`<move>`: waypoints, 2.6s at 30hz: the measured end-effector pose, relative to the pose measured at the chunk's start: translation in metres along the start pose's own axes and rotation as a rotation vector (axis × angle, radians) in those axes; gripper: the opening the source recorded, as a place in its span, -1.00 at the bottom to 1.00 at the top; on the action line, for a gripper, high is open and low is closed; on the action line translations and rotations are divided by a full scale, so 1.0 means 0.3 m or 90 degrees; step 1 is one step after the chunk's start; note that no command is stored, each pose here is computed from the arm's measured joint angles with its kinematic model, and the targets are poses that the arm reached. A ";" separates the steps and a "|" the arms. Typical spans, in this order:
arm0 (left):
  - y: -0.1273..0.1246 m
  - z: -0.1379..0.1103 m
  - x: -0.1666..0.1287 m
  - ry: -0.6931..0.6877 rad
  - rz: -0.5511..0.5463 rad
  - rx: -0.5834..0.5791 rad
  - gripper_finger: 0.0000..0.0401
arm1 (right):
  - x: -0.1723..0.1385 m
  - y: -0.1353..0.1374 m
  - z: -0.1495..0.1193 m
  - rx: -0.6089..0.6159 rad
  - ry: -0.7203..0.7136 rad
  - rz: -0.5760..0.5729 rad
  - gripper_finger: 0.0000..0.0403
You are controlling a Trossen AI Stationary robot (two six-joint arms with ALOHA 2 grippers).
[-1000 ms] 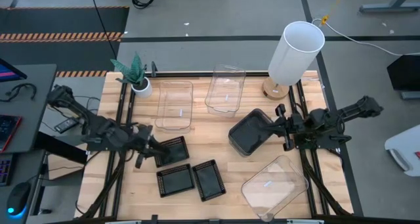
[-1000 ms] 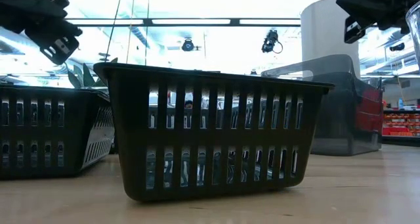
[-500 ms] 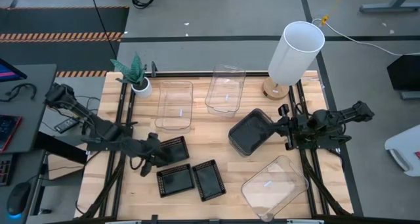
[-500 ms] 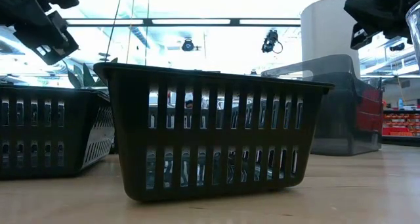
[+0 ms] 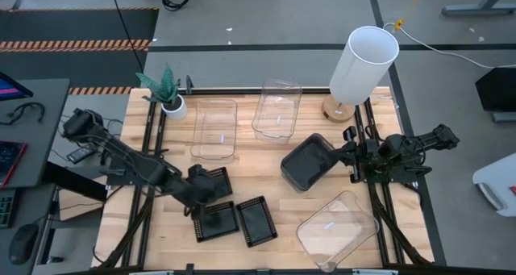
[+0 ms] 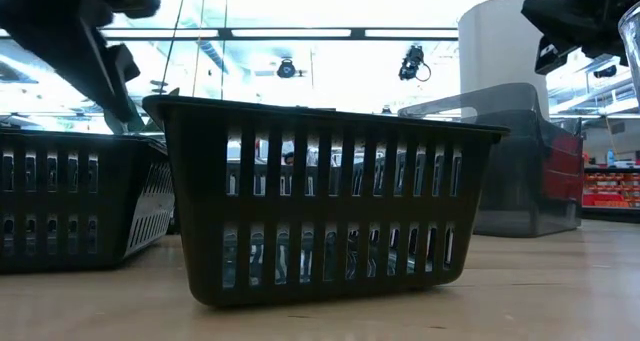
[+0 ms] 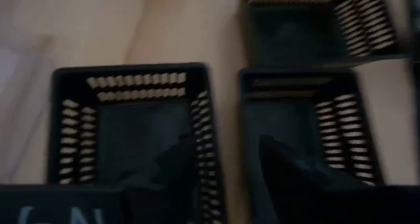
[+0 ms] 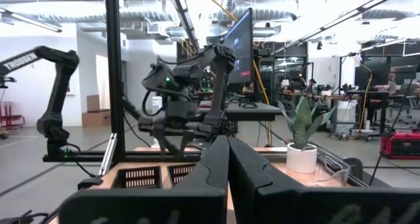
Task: Stack baskets by color
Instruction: Stack the top black basket on the top of the bottom right black basket
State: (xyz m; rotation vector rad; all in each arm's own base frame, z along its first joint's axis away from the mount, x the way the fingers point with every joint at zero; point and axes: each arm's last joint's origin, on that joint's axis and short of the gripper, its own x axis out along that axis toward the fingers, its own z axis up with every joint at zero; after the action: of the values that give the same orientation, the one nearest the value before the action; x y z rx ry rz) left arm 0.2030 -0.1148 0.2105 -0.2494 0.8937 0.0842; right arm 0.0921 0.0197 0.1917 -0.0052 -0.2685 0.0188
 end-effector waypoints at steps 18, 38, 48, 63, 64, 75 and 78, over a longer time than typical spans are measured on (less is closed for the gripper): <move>-0.072 0.060 0.104 0.081 0.105 0.054 -0.28 | 0.000 0.000 0.005 0.002 -0.009 -0.001 -0.93; -0.067 0.031 0.175 0.117 0.146 0.065 -0.28 | 0.000 -0.001 0.007 0.004 -0.014 -0.001 -0.93; -0.055 0.011 0.230 0.169 0.153 0.061 -0.35 | 0.000 -0.001 0.007 0.003 -0.013 -0.001 -0.92; -0.034 0.013 0.260 0.221 0.131 0.041 -0.95 | 0.000 -0.001 0.007 0.003 -0.013 -0.001 -0.92; -0.036 0.015 0.257 0.226 0.127 0.040 -0.96 | 0.000 -0.001 0.007 0.003 -0.013 -0.001 -0.92; -0.166 0.136 0.116 0.197 0.167 0.227 -0.97 | 0.000 -0.001 0.007 0.003 -0.013 -0.001 -0.92; -0.223 0.158 0.082 0.150 0.150 0.343 -0.97 | 0.000 -0.001 0.007 0.003 -0.013 -0.001 -0.92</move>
State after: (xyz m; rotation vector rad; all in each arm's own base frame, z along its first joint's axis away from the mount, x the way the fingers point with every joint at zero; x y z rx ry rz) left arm 0.2662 -0.1685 0.2316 0.3562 1.1417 0.0297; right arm 0.0915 0.0195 0.1937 0.0005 -0.2893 0.0181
